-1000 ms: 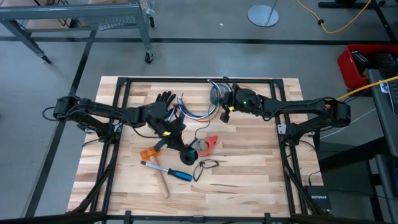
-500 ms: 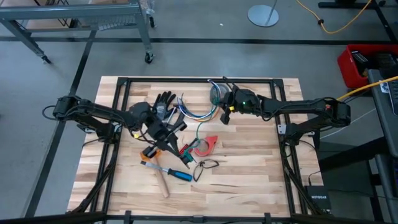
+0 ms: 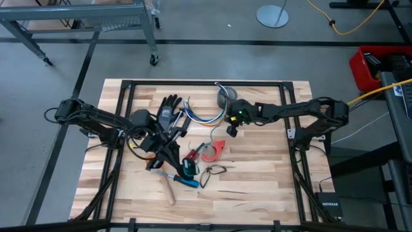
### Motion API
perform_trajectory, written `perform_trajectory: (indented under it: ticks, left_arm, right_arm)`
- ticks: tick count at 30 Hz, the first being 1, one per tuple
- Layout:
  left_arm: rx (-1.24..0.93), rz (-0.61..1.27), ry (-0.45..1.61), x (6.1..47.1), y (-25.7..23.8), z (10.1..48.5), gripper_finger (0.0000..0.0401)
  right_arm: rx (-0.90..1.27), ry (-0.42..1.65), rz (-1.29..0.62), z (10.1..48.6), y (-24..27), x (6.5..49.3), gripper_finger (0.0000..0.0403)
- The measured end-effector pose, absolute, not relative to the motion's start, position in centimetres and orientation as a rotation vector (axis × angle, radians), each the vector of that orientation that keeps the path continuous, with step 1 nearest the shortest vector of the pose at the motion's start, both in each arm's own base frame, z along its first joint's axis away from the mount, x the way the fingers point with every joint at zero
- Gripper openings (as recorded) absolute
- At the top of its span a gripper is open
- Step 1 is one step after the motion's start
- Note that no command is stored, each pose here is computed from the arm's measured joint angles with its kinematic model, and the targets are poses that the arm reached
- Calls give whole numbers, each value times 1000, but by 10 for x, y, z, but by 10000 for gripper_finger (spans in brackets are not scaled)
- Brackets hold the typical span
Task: Coil cords
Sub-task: Uncoil the green wire from the spool
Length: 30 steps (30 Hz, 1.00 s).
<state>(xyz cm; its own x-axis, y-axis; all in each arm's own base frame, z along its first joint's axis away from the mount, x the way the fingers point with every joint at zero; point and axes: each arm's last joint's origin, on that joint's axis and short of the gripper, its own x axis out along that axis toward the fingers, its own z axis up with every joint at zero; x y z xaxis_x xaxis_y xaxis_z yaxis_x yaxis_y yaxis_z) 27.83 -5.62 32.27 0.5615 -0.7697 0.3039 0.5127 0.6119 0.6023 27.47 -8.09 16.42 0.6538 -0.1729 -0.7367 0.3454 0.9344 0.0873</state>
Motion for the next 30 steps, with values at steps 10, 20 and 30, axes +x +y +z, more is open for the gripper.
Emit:
perform_trajectory:
  ticks: [10,20,30]
  left_arm:
    - [402,-317,-382,290,-27,317,0]
    - [129,73,66,292,27,286,0]
    - [-343,166,400,277,65,252,0]
  right_arm:
    - [289,850,-115,158,-75,275,5]
    - [263,1012,-94,161,-70,254,5]
    - [196,1054,-126,168,-69,245,5]
